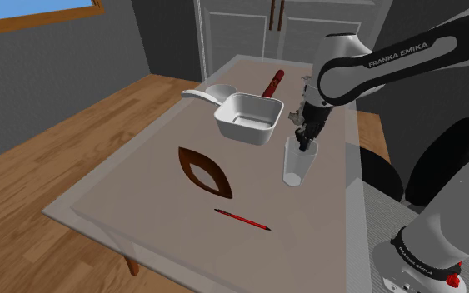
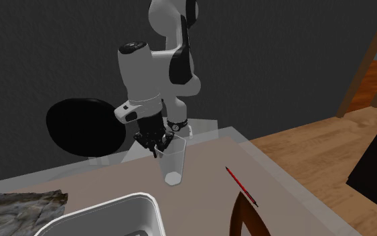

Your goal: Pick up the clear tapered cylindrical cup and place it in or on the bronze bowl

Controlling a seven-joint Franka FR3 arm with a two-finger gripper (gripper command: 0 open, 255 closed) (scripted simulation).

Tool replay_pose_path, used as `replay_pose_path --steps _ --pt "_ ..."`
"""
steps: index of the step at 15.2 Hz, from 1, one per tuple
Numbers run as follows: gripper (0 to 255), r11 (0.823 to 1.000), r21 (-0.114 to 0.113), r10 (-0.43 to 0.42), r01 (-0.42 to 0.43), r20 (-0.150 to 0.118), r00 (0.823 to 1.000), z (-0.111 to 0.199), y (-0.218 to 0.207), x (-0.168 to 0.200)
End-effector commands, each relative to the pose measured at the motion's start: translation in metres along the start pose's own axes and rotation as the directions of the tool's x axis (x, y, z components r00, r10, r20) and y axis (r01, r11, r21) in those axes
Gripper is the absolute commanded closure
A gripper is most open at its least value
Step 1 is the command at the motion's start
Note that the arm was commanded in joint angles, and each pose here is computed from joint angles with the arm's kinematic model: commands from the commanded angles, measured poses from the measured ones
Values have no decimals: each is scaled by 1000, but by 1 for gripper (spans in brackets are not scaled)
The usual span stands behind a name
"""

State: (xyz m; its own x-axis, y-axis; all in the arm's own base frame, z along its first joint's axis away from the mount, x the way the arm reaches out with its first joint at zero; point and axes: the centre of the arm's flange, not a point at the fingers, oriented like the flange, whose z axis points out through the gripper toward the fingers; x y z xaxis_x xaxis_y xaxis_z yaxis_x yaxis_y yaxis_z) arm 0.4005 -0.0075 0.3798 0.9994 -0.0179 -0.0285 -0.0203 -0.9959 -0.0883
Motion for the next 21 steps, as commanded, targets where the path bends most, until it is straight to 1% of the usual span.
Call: replay_pose_path --steps 1,4,21 --pt "255 1000 0 1 -1 0 1000 0 0 0" --pt "255 1000 0 1 -1 0 1000 0 0 0" --pt "255 1000 0 1 -1 0 1000 -89 -8 -3"
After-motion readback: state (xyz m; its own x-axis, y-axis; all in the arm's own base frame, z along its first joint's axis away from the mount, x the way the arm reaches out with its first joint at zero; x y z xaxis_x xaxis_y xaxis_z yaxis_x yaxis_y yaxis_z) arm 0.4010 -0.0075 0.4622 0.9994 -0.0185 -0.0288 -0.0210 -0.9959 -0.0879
